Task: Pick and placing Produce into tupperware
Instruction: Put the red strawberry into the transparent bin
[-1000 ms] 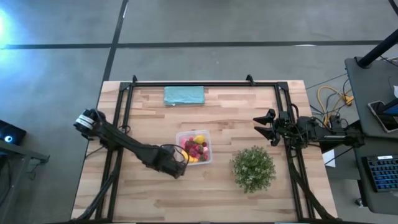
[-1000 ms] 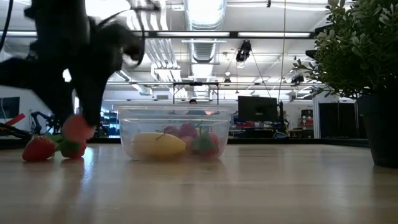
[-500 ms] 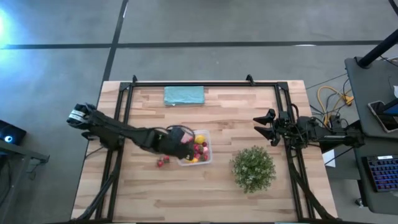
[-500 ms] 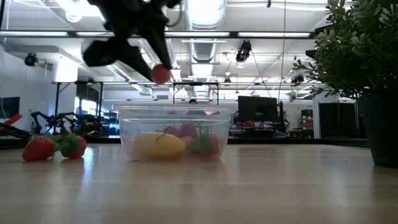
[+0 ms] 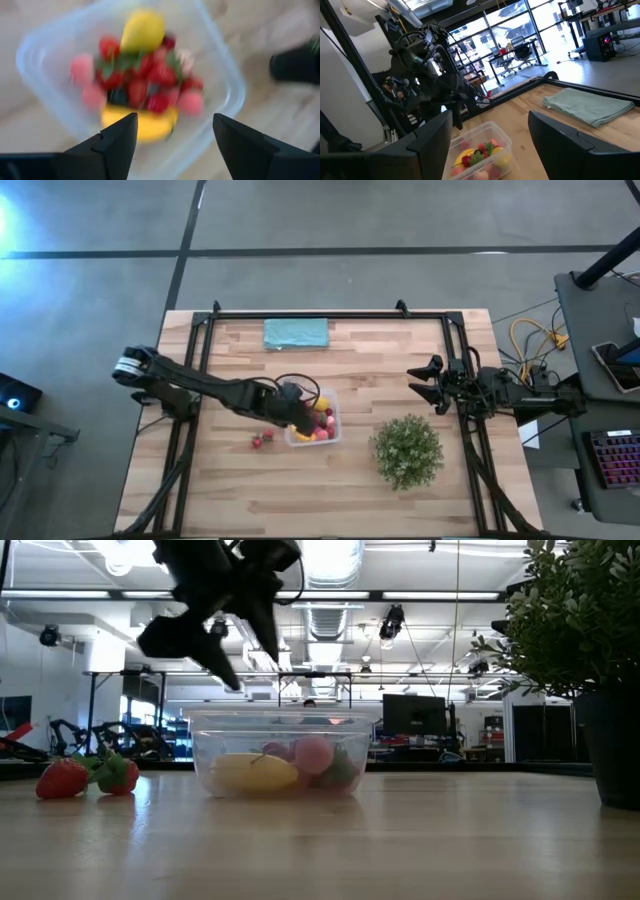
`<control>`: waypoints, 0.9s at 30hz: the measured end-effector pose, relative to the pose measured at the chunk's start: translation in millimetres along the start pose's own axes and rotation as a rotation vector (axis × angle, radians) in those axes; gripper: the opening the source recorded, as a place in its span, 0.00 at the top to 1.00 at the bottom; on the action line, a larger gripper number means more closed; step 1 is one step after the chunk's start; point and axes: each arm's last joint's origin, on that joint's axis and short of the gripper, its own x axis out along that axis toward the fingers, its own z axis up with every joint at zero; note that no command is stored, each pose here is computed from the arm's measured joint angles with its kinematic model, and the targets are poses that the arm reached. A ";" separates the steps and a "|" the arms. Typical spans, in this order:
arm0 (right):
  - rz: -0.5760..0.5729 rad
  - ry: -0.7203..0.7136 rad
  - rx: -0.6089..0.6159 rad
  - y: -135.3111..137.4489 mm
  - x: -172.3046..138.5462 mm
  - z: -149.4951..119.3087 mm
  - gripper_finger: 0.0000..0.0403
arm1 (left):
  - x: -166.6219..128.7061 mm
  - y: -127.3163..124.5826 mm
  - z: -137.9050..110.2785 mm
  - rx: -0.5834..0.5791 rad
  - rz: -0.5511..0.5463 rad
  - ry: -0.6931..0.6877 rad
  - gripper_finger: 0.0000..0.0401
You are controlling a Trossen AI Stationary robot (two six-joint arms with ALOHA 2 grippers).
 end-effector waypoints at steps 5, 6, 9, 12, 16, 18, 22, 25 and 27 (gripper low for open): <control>0.000 0.000 0.000 0.0 0.0 0.0 0.38 | -7.6 3.7 -15.8 0.099 0.013 0.189 0.39; 0.000 0.000 0.000 0.0 0.0 0.0 0.38 | -8.8 2.2 -20.6 0.156 0.000 0.204 0.39; 0.000 0.000 0.000 0.0 0.0 0.0 0.39 | -12.4 -0.1 -34.3 0.292 -0.018 0.233 0.39; 0.000 0.000 0.000 0.0 0.0 0.0 0.39 | -15.7 0.8 -45.6 0.372 -0.003 0.258 0.39; 0.000 0.000 0.000 0.0 0.0 0.0 0.38 | -20.8 11.7 -57.6 0.484 0.119 0.273 0.39; 0.000 0.000 0.000 0.0 0.0 0.0 0.38 | -24.1 20.3 -61.4 0.519 0.215 0.285 0.39; 0.000 0.000 0.000 0.0 0.0 0.0 0.39 | -27.8 29.5 -63.5 0.542 0.325 0.263 0.38; 0.000 0.000 0.000 0.0 0.0 0.0 0.39 | -26.7 28.8 -63.5 0.617 0.318 0.229 0.38; 0.000 0.000 0.000 0.0 0.0 0.0 0.38 | -23.7 29.4 -64.5 0.683 0.296 0.234 0.38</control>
